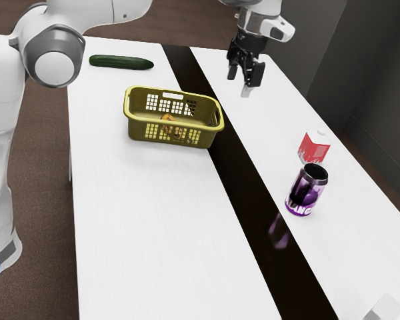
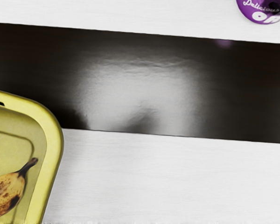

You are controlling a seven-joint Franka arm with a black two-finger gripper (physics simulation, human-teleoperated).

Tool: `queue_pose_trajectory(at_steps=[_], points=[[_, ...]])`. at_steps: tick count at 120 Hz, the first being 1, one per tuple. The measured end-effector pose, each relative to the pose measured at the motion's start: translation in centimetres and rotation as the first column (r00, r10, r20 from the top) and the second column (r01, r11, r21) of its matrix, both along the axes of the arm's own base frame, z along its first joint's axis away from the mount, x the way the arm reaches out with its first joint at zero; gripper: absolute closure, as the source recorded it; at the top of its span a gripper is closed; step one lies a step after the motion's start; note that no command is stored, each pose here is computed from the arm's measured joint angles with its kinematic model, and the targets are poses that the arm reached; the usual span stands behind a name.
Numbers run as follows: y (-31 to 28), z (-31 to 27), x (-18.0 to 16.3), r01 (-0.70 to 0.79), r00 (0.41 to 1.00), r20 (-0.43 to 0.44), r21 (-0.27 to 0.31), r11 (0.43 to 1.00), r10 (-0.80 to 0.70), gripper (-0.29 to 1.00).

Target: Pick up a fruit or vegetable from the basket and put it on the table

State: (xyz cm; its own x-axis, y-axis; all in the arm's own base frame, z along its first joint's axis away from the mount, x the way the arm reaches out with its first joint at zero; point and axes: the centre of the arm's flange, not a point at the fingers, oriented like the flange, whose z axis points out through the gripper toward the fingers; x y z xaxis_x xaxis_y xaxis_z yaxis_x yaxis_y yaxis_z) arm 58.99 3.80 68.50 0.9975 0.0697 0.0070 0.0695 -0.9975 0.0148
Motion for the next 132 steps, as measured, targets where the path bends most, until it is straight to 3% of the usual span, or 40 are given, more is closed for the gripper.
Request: queue_pose_trajectory(at_steps=[48, 63, 80, 104, 112, 132], points=[[-0.1, 0.0, -0.1, 0.007, 1.000, -0.007, 0.000, 1.000, -0.007, 0.00], [0.0, 6.9, -2.8, 0.005, 0.993, 0.115, 0.009, 1.000, -0.006, 0.00], [1.1, 8.1, -3.2, -0.014, 0.990, 0.138, 0.014, 1.000, 0.011, 0.00], [3.7, 4.1, -2.5, 0.056, 0.997, 0.055, 0.034, 0.998, -0.058, 0.00], [5.3, 1.0, -4.4, 0.093, 0.996, 0.004, 0.026, 0.995, -0.093, 0.00], [10.7, -2.9, -5.9, 0.155, 0.988, -0.016, 0.037, 0.987, -0.154, 0.00]])
